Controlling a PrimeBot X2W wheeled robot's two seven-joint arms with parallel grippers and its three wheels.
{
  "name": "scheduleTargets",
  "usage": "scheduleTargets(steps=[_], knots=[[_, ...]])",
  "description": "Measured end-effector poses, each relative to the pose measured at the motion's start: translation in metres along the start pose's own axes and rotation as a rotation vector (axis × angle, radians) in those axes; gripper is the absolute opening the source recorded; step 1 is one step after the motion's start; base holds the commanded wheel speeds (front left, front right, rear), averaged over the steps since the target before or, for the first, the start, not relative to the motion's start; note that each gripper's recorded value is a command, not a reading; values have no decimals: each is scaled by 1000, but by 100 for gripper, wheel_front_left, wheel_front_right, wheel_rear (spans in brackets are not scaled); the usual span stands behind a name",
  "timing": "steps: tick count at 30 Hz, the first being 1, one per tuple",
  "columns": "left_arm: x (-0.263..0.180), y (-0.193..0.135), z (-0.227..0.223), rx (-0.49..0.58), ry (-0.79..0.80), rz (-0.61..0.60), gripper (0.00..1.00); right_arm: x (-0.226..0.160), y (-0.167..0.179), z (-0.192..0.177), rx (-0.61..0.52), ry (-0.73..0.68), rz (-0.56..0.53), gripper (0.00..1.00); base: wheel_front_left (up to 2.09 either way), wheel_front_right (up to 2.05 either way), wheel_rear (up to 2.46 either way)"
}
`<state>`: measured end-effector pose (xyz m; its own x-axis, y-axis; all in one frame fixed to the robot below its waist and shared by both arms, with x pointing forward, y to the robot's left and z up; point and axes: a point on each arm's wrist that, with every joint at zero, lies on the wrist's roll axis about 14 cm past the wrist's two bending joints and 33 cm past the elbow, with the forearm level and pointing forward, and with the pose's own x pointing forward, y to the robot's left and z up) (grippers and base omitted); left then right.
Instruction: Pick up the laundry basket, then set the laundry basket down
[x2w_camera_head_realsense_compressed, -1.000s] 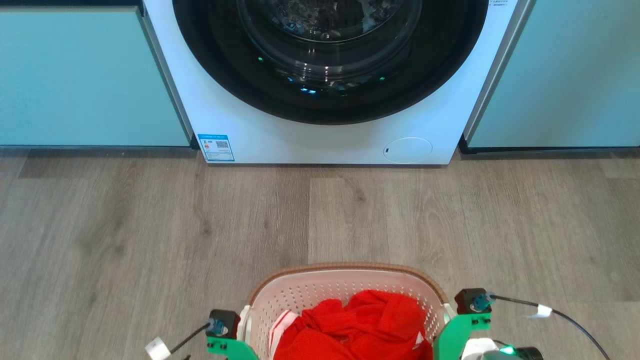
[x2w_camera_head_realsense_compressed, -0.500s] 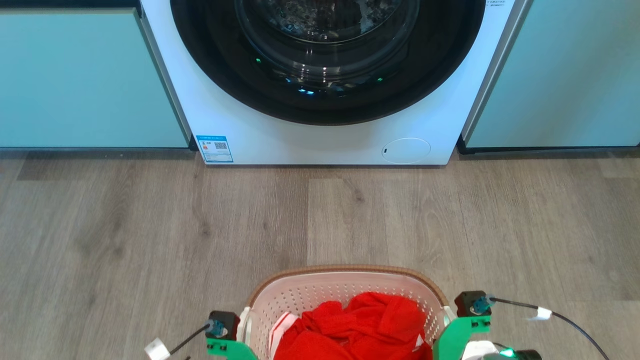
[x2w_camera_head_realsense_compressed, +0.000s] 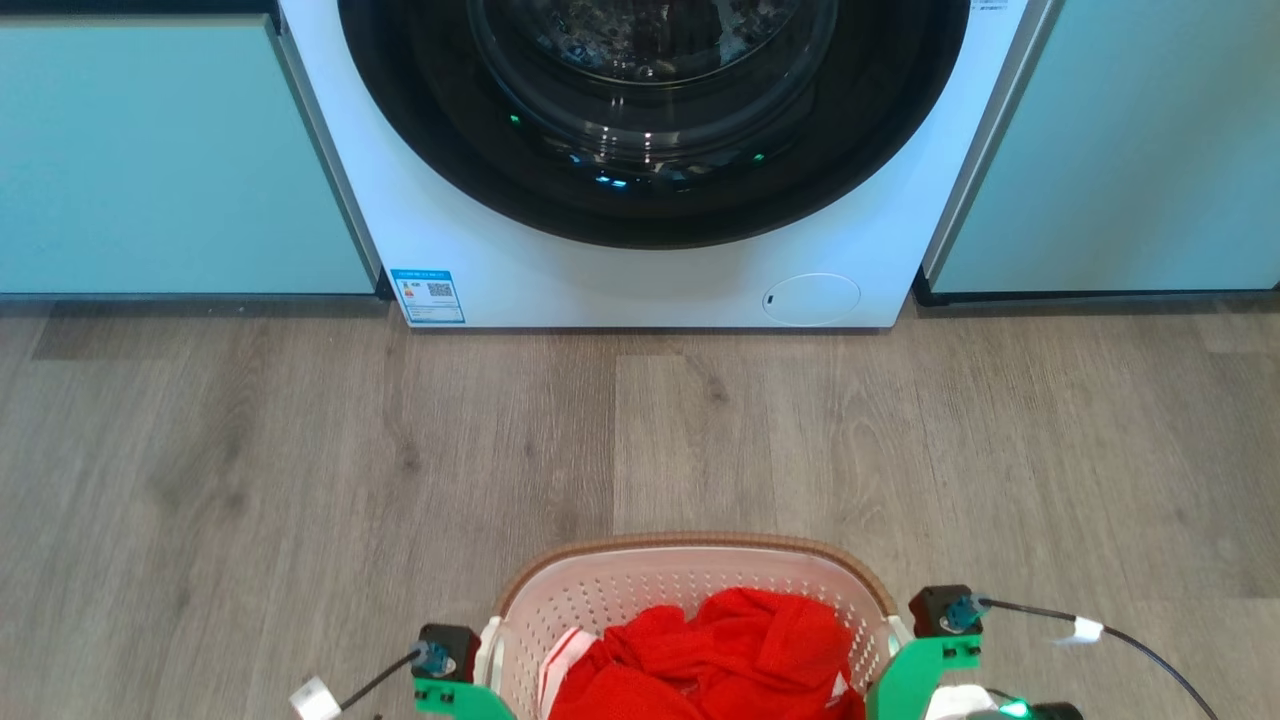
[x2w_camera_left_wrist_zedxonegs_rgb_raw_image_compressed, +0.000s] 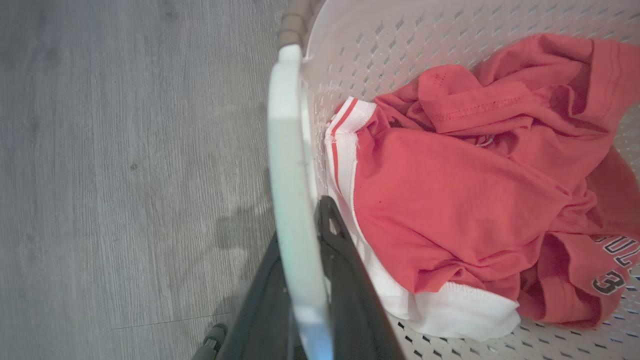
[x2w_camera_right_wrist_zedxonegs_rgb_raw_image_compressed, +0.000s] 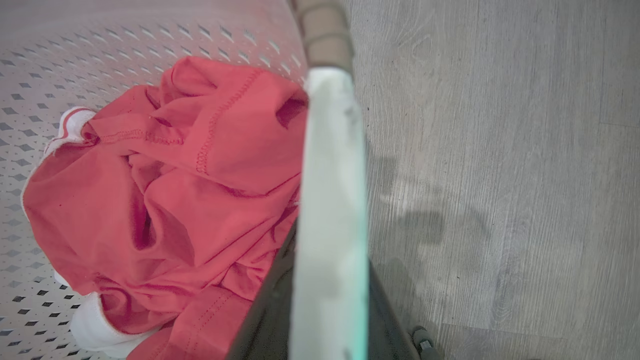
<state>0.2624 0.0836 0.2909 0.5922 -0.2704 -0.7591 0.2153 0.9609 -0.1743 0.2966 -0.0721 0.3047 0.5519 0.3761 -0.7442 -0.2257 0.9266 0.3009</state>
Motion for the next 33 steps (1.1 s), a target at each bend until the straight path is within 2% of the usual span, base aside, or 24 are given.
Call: scheduleTargets(steps=[7,11,21,33], knots=[[3,1,-1,-9,10,2,0,3,-2,0,1,5,-1,0,0,0,0],[9,2,5,-15,6,4,0,10,-3,12,-15,1,1,0,0,0,0],[42,17,60,8,-54,15,0,42,-13,68,-44,-64,2,0,0,0,0],[109,44,124,44,-98,30,0,109,-32,131,-59,-119,9,0,0,0,0]])
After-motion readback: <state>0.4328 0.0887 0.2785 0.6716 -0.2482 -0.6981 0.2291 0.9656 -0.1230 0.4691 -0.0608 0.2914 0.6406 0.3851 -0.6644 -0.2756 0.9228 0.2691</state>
